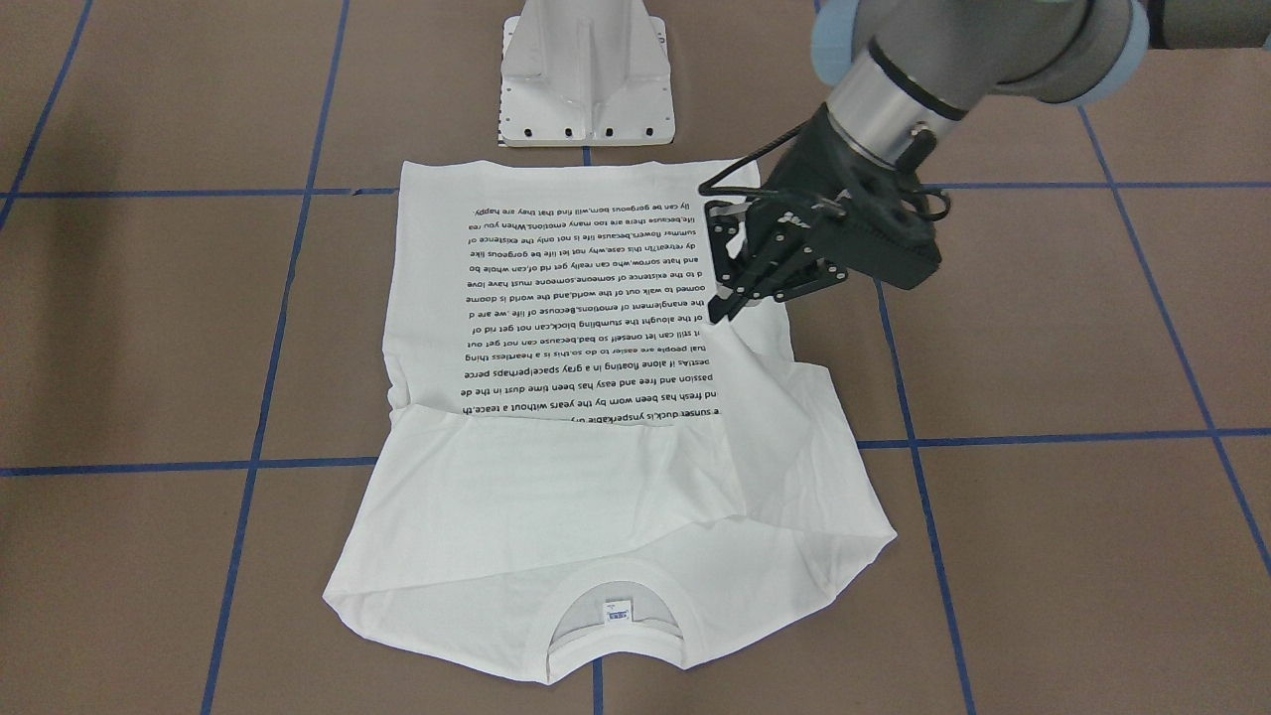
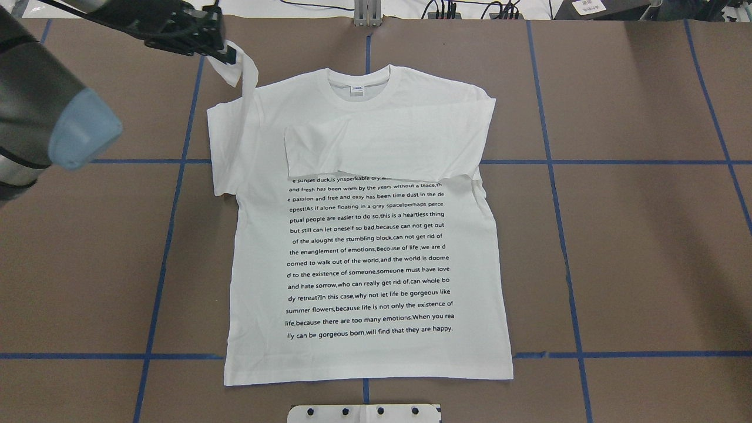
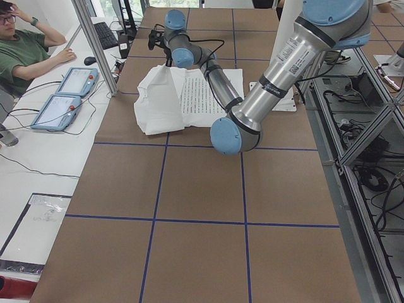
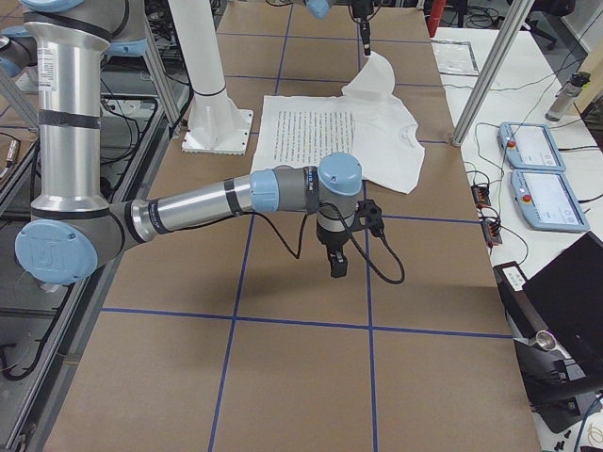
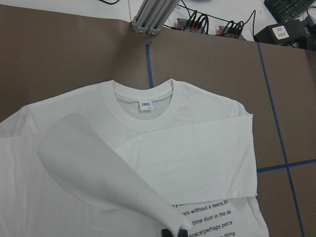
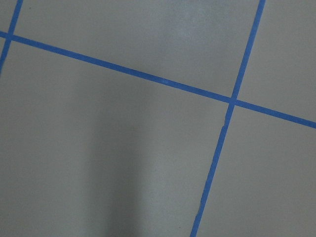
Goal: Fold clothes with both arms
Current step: 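Lift the sleeve with the left gripper and fold it across the shirt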
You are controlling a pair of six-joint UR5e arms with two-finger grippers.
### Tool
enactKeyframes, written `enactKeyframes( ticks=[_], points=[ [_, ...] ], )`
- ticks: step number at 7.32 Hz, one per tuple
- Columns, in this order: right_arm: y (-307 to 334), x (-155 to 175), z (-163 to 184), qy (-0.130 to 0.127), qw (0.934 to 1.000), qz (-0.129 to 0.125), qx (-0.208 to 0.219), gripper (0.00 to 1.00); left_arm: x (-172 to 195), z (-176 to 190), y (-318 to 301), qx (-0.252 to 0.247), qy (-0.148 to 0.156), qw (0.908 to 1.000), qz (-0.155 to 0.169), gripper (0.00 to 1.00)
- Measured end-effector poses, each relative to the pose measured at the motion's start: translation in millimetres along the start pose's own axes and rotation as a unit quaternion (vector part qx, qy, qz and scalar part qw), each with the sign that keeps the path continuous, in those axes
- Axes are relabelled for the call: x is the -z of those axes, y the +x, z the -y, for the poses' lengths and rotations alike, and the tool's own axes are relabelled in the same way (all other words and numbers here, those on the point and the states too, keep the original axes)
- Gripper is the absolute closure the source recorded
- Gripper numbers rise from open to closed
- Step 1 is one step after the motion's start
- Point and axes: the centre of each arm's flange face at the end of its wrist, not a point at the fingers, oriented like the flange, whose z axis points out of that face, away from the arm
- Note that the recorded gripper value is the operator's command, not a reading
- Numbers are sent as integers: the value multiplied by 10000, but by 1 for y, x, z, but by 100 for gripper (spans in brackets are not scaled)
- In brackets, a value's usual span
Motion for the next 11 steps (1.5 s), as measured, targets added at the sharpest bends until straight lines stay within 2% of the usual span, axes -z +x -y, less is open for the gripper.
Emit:
enactKeyframes(
  ticks=[2, 3, 4, 5, 7, 8, 10, 11],
  points=[
    [1, -1, -2, -13, 10000, 2, -15, 0, -66, -30, 55, 42, -76, 10000, -31, 100],
    [1, -2, -3, -20, 10000, 3, -22, 0, -96, -45, 69, -18, -146, 9998, -106, 95],
    [2, -3, -3, -27, 10000, 4, -28, 0, -126, -62, 75, -80, -231, 9996, -152, 9],
    [2, -3, -3, -31, 10000, 5, -34, 0, -153, -78, 79, -113, -335, 9993, -146, 0],
    [2, -3, -3, -30, 10000, 3, -45, 0, -195, -103, 101, 6, -553, 9983, -187, 0],
    [1, -1, -1, -7, 10000, -6, -39, 0, -201, -110, 113, 20, -620, 9978, -234, 0],
    [-12, 9, 17, 130, 9997, 1, -201, 0, -193, -118, 110, -104, -738, 9972, -65, 0],
    [-32, 15, 40, 211, 9993, 29, -298, 0, -174, -119, 93, -333, -753, 9965, 120, 0]
  ],
)
